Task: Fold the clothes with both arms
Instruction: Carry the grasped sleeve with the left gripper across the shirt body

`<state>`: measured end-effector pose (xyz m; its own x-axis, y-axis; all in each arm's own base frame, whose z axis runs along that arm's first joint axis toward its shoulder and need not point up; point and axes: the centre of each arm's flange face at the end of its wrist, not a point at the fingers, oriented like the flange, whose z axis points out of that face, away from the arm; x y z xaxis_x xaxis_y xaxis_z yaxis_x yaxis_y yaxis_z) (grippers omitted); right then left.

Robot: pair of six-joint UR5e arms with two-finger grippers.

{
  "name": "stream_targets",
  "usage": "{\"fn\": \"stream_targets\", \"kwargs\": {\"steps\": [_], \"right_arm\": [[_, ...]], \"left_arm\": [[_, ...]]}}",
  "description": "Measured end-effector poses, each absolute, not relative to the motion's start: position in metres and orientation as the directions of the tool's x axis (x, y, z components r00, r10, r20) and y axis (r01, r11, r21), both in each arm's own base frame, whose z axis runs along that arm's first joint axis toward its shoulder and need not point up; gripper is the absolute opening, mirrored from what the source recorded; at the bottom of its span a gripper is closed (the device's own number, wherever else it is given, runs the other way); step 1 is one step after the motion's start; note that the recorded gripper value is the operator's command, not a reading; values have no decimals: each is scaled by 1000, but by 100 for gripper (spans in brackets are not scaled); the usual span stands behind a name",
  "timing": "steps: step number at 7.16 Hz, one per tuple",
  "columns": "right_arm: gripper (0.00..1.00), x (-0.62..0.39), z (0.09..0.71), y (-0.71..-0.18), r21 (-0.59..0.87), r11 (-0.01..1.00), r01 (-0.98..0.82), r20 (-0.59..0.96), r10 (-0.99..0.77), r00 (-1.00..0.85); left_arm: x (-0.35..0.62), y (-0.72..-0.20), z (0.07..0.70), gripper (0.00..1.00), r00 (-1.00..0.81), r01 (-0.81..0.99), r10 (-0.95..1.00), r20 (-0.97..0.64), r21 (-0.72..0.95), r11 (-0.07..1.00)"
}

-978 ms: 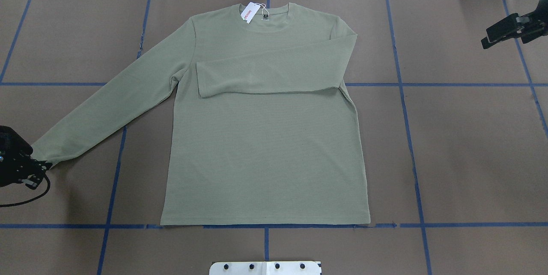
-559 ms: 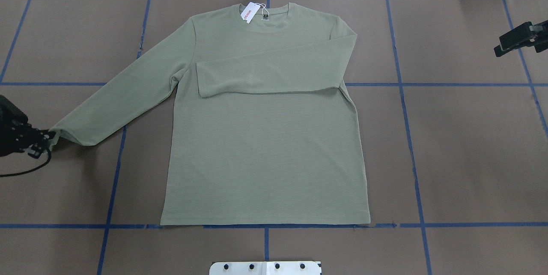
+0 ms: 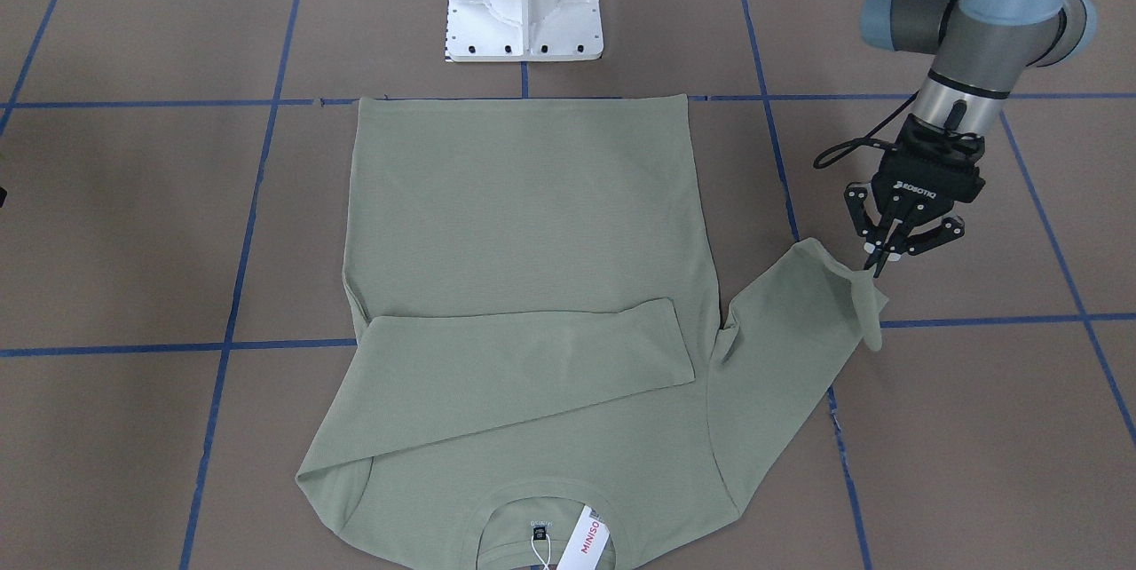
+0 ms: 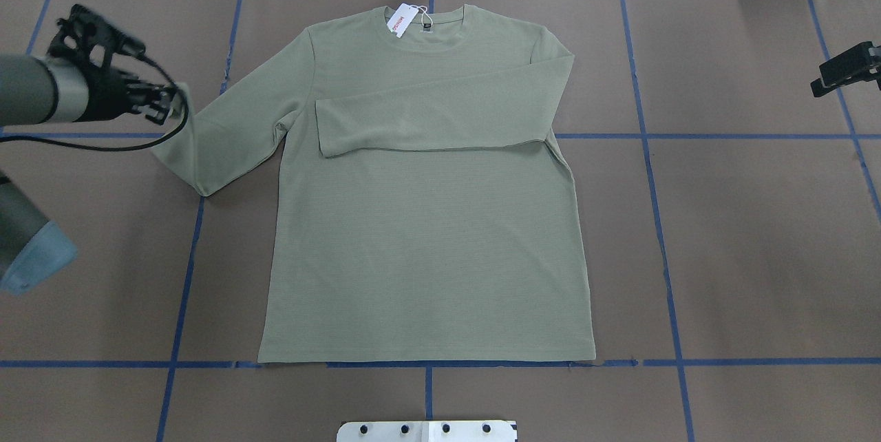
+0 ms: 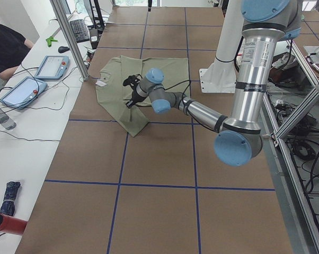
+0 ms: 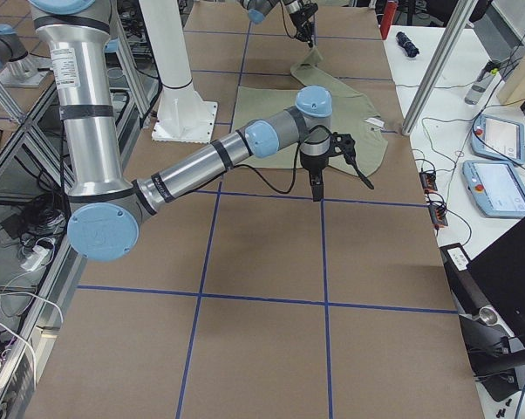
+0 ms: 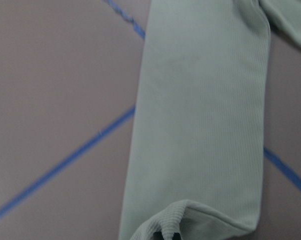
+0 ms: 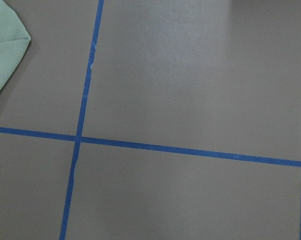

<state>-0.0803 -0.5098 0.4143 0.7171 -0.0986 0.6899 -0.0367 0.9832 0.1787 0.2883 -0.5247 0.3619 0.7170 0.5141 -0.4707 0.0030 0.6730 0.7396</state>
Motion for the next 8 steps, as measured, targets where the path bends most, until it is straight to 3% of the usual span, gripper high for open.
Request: {"fn": "stream_targets", "kwargs": {"steps": [4,6,8], "right_arm": [[100,-79,414,-511,177,983,-42,690,-93,718],[100,-79,414,-511,176,983,-45,691,-91,717],[100,-79,413,-511,174,984,-46,691,-89,717]], "left_arm": [[391,-617,194,0,674,186,339,-657,595,782],[461,-618,123,0,635,236,316,-705,567,790],[518,-582,89,0,590,250,375,-716,603,758]]}}
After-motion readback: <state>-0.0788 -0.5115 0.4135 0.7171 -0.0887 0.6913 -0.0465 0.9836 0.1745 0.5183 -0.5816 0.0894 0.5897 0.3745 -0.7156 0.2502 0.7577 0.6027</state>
